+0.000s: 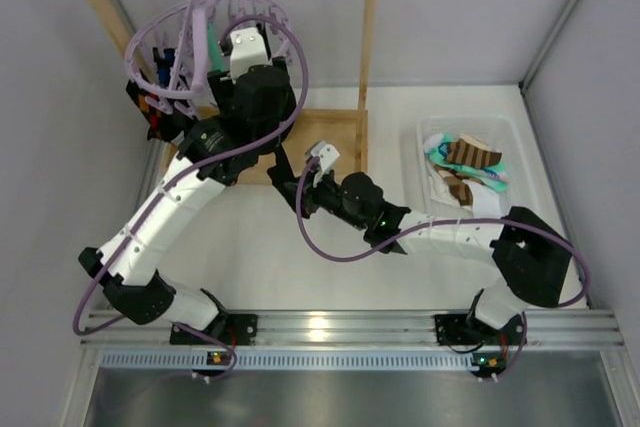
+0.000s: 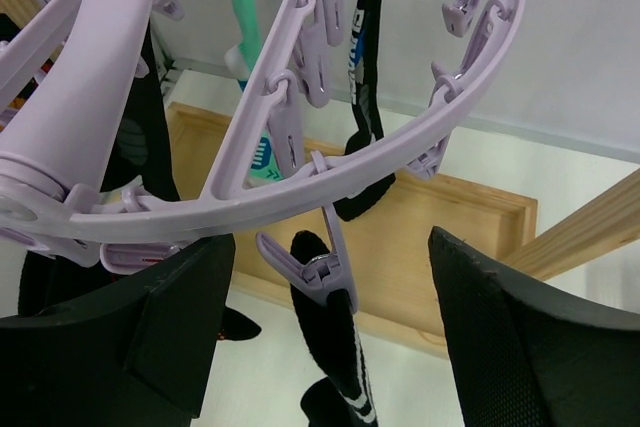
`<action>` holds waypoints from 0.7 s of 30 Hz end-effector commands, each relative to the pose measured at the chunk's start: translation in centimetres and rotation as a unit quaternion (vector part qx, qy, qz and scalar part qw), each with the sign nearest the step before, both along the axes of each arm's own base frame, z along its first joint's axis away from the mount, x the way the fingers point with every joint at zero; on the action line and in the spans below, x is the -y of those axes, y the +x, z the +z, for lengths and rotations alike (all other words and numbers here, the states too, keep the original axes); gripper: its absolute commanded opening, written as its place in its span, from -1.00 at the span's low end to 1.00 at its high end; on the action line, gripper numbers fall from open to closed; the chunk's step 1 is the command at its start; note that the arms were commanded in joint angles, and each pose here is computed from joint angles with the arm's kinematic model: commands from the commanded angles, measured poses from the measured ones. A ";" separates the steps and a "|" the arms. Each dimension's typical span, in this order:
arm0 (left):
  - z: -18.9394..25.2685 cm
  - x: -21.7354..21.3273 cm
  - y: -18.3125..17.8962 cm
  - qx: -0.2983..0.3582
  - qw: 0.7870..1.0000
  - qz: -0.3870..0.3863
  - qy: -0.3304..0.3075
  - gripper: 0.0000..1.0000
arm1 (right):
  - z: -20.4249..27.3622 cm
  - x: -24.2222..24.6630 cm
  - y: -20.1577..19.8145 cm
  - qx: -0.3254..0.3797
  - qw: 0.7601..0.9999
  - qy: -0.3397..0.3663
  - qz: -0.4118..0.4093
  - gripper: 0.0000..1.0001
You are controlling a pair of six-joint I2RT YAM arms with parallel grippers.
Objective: Remove the socks clipped to the hanger
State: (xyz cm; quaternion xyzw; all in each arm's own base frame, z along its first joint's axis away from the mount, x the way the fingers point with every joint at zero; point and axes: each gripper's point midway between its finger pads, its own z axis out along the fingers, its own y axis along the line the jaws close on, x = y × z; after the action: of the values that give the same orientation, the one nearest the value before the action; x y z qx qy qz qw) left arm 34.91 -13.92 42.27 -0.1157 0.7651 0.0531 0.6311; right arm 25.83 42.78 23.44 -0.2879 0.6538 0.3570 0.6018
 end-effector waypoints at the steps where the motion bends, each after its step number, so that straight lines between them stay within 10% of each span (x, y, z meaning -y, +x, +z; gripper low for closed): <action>1: 0.0 -1.1 0.3 0.003 0.999 0.034 0.021 0.63 | 1.7 -1.4 -0.9 0.014 1.000 0.013 0.022 -1.00; 10: -1.9 -1.7 1.2 -0.014 0.998 0.050 0.030 0.53 | 2.0 -1.2 -1.4 0.018 0.999 0.017 0.026 -1.00; 21: -1.2 -2.2 2.1 -0.012 0.998 0.058 0.034 -0.13 | 1.3 -1.1 -1.6 0.016 0.999 0.009 0.027 -1.00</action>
State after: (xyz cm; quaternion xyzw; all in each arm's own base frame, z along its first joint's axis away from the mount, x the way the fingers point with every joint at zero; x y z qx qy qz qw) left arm 36.85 -12.44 39.23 -0.1205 0.7768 0.1171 0.6070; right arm 25.30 43.12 23.37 -0.2970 0.6503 0.3598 0.5995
